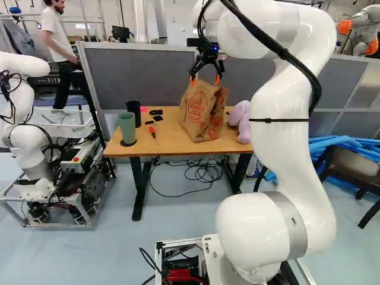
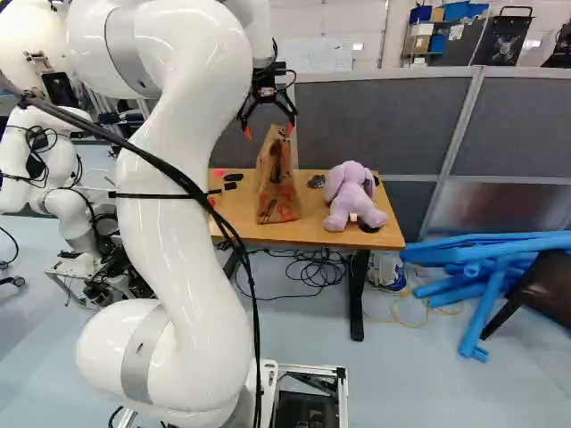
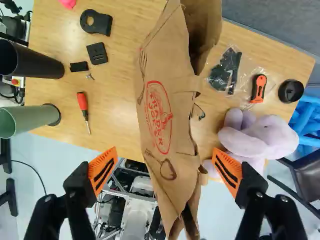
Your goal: Pick up the bag on the ground and place it on the table
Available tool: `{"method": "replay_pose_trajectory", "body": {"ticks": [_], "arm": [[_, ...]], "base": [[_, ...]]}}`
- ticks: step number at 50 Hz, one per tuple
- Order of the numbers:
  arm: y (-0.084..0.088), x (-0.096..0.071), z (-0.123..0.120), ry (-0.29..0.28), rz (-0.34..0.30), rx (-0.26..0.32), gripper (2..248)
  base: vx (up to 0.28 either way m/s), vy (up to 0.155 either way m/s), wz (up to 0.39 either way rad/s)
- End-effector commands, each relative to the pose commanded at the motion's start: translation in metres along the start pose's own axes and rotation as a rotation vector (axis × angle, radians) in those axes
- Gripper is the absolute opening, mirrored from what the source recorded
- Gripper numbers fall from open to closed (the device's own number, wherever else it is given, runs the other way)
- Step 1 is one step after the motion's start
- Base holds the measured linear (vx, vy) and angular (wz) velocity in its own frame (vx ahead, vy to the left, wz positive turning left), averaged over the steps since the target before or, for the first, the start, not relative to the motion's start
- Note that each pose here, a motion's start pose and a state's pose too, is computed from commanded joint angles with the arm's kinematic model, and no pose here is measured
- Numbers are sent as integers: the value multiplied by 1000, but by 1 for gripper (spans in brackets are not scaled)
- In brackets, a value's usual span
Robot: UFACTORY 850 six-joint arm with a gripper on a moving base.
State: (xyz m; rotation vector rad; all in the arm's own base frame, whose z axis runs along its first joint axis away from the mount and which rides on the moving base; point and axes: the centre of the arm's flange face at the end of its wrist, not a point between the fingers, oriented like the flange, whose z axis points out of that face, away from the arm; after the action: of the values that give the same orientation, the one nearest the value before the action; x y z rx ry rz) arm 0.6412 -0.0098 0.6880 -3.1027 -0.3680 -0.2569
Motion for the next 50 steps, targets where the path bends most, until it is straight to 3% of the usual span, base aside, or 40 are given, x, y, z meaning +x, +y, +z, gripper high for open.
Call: {"method": "replay_pose_trajectory", "body": {"ticks": [23, 50], "arm": [[-10, -35, -41, 28, 0, -7, 247], [-21, -85, -86, 22, 3, -6, 247]], "base": [[0, 0, 0], [0, 0, 0]]}}
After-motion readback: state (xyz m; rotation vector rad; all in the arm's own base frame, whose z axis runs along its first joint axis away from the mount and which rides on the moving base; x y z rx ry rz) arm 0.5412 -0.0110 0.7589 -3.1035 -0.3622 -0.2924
